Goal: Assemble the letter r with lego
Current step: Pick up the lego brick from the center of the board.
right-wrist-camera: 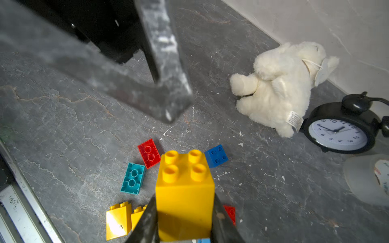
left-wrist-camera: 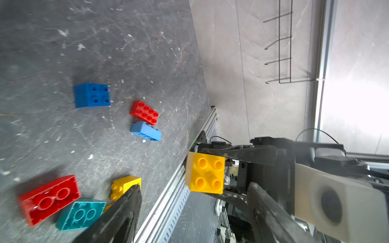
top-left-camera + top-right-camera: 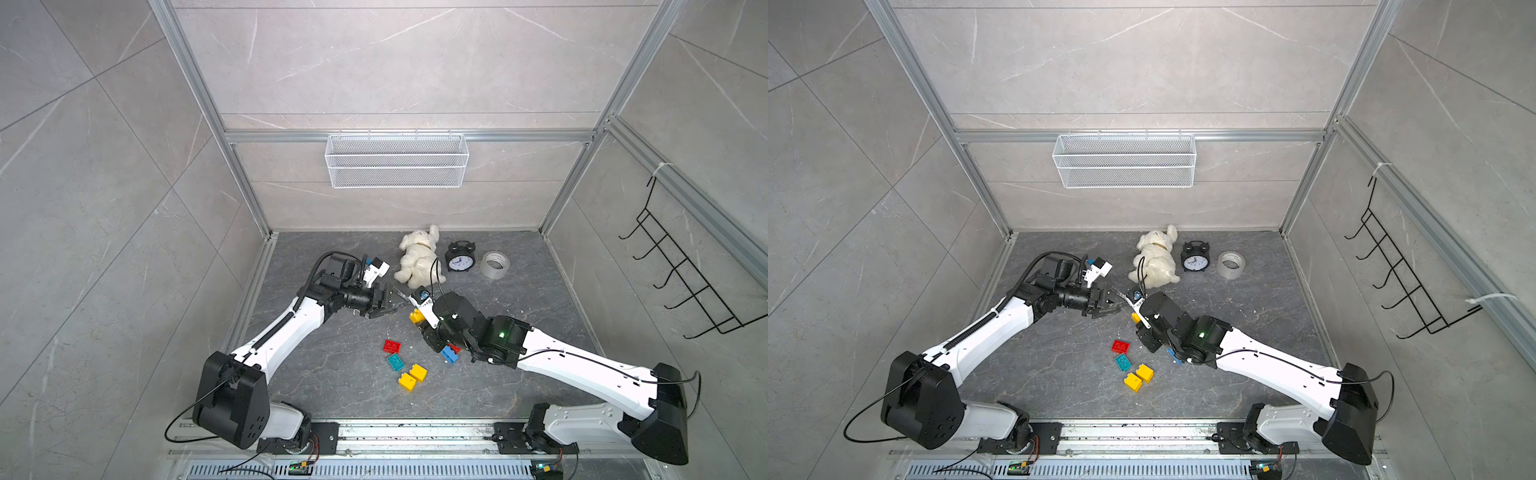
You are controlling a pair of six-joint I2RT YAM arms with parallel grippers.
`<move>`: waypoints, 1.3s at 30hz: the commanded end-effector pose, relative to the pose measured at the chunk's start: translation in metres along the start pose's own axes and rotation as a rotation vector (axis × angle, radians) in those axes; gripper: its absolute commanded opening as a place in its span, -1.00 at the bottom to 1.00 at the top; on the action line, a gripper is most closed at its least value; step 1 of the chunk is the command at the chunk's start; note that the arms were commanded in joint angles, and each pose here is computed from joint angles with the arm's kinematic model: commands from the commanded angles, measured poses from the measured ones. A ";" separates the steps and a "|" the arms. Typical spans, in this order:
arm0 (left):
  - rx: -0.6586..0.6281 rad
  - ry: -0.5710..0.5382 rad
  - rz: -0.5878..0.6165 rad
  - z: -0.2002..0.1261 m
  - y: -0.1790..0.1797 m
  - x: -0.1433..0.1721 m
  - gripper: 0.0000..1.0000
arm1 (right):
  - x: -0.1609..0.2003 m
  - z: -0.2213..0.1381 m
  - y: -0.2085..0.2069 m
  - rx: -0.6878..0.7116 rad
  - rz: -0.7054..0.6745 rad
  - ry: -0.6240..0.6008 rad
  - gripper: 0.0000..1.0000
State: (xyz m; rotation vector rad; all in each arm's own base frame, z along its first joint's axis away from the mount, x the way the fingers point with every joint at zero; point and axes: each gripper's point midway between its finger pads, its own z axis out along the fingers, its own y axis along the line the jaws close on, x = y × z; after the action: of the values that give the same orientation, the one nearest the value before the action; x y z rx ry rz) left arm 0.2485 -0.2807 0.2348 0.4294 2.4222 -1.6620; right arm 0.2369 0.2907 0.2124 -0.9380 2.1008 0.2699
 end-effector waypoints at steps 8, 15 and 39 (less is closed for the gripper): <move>0.070 0.102 0.061 0.019 -0.018 0.006 0.39 | -0.018 0.002 0.008 -0.034 -0.038 -0.032 -0.40; 0.068 0.151 0.052 0.029 -0.013 0.010 0.03 | -0.021 0.005 0.006 -0.021 -0.042 -0.038 -0.40; 0.018 0.164 0.080 0.029 -0.010 0.008 -0.55 | -0.010 0.013 -0.020 0.138 -0.018 -0.057 0.24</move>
State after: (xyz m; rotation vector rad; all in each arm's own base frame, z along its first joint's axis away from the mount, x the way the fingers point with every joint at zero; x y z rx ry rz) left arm 0.2379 -0.3091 0.2152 0.6632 2.4750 -1.6974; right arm 0.2533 0.2983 0.2086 -0.9376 2.0560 0.1799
